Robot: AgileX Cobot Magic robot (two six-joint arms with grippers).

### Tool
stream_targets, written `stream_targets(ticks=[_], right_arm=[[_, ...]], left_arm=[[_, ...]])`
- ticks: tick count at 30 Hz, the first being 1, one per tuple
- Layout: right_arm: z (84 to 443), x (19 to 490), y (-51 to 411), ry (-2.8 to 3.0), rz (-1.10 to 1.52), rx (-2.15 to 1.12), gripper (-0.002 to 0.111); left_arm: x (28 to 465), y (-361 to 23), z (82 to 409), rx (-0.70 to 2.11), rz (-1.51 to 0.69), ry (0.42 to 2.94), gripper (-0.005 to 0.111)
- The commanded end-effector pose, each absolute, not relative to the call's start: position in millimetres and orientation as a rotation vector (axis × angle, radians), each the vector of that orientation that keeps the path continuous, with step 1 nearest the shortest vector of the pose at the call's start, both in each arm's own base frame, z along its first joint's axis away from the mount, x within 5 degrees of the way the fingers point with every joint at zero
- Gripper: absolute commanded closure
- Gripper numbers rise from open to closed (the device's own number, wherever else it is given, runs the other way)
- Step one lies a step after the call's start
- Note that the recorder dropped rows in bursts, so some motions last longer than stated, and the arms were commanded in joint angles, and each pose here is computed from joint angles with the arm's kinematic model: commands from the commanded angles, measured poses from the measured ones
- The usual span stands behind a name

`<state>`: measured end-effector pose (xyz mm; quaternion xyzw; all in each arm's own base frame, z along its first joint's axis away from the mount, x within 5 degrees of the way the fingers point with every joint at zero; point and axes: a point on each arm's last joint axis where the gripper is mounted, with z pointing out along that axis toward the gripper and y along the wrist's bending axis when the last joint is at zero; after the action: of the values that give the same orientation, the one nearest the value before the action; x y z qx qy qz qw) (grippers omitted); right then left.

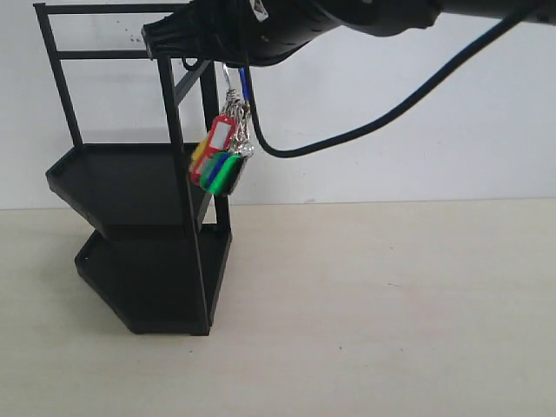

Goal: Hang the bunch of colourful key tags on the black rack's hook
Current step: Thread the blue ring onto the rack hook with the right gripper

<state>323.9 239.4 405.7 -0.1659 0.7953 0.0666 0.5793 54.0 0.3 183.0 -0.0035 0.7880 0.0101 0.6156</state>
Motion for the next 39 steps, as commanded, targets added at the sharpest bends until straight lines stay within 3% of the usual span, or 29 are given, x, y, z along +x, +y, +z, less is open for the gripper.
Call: stream_targets(ticks=[1,23,26,32,39], right_arm=[[414.9,317.7,247.2,1.793,0.164,-0.472,0.109],[407.8,306.9,255.7,1.873,0.166,-0.491,0.108],[407.8,306.9,255.7,1.873,0.166,-0.491,0.1],[407.9,306.9,255.8,1.874,0.174,-0.482,0.055],[405.6,306.9,253.2,1.907,0.157,-0.456,0.06]], left_arm=[[54.2,0.4,184.9,-0.026,0.013,1.796,0.102],[54.2,0.4,184.9,-0.026,0.013,1.796,0.102],[54.2,0.4,184.9,-0.026,0.013,1.796,0.102],[54.2,0.4,184.9,-0.026,0.013,1.796,0.102],[54.2,0.4,184.9,-0.026,0.013,1.796,0.102]])
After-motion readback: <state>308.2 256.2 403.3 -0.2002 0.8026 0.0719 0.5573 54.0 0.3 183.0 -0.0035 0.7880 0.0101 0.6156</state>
